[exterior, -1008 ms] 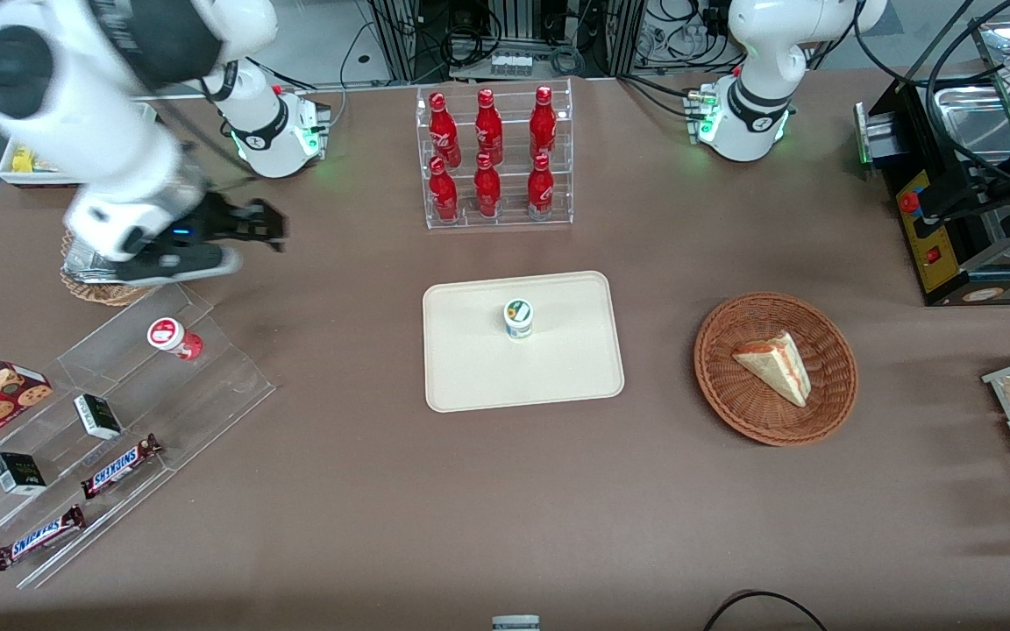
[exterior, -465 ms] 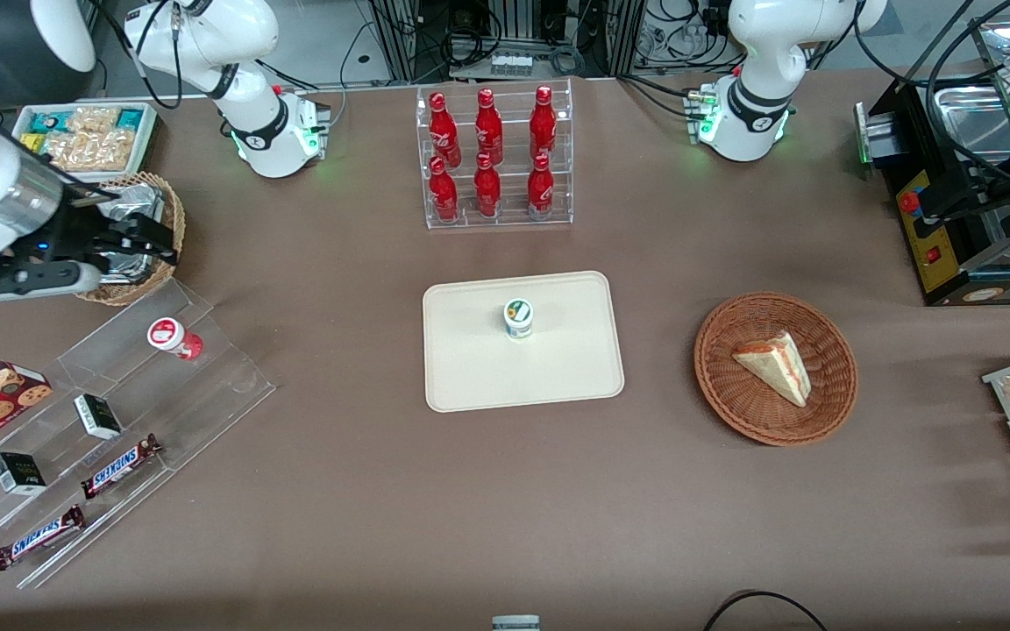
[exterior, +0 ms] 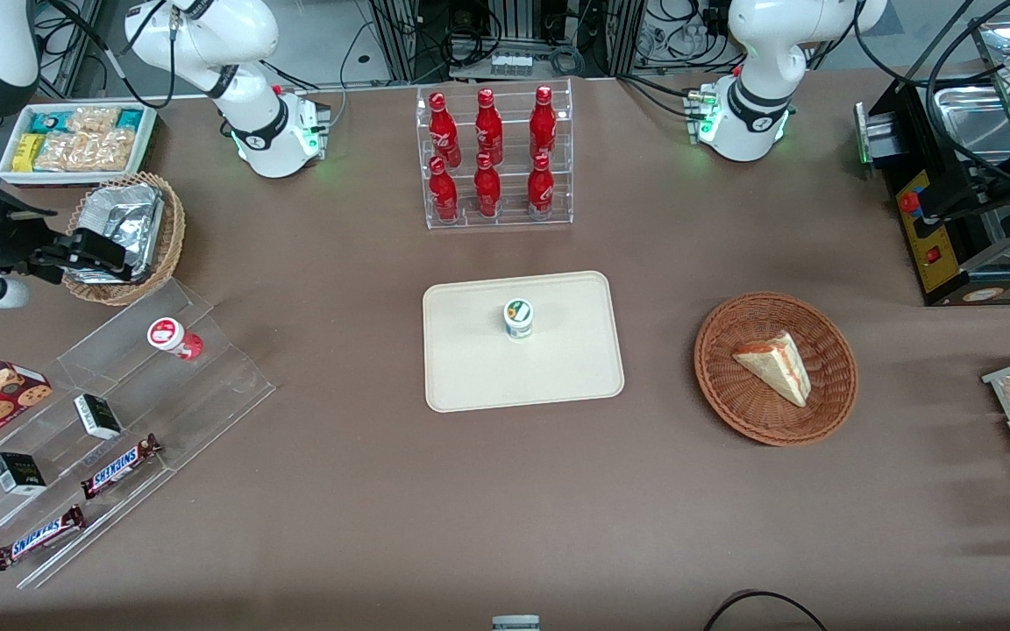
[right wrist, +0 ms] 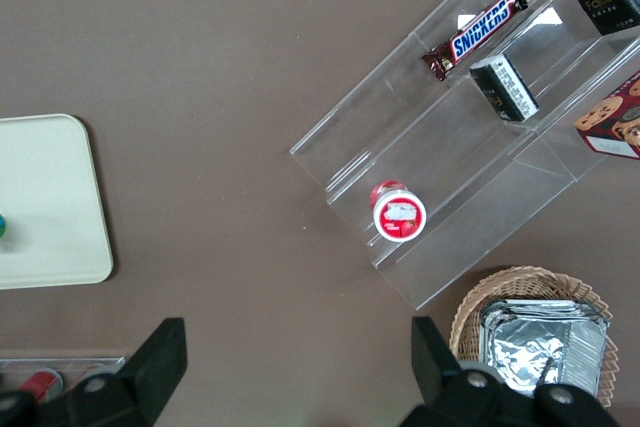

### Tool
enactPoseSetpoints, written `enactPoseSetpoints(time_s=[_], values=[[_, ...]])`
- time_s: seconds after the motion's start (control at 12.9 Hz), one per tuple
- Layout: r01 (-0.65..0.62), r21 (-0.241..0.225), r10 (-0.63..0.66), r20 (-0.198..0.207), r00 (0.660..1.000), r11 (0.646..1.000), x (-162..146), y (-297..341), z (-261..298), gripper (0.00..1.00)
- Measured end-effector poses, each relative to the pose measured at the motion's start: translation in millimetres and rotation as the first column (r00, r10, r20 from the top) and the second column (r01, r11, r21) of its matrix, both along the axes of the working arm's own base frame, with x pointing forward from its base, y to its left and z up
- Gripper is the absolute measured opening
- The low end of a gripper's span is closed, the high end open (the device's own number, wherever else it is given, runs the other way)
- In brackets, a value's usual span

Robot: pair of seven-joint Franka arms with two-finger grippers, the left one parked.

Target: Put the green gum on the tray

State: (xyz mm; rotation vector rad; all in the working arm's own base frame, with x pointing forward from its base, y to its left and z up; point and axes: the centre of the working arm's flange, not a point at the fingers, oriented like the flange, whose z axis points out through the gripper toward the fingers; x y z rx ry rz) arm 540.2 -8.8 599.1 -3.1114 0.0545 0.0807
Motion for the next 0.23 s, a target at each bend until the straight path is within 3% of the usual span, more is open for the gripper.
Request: enactPoseSetpoints(time_s=[0.23], values=[[0.005, -0.001, -0.005, -0.003, 1.0, 1.0, 3.8, -1.7, -2.0, 1.0]])
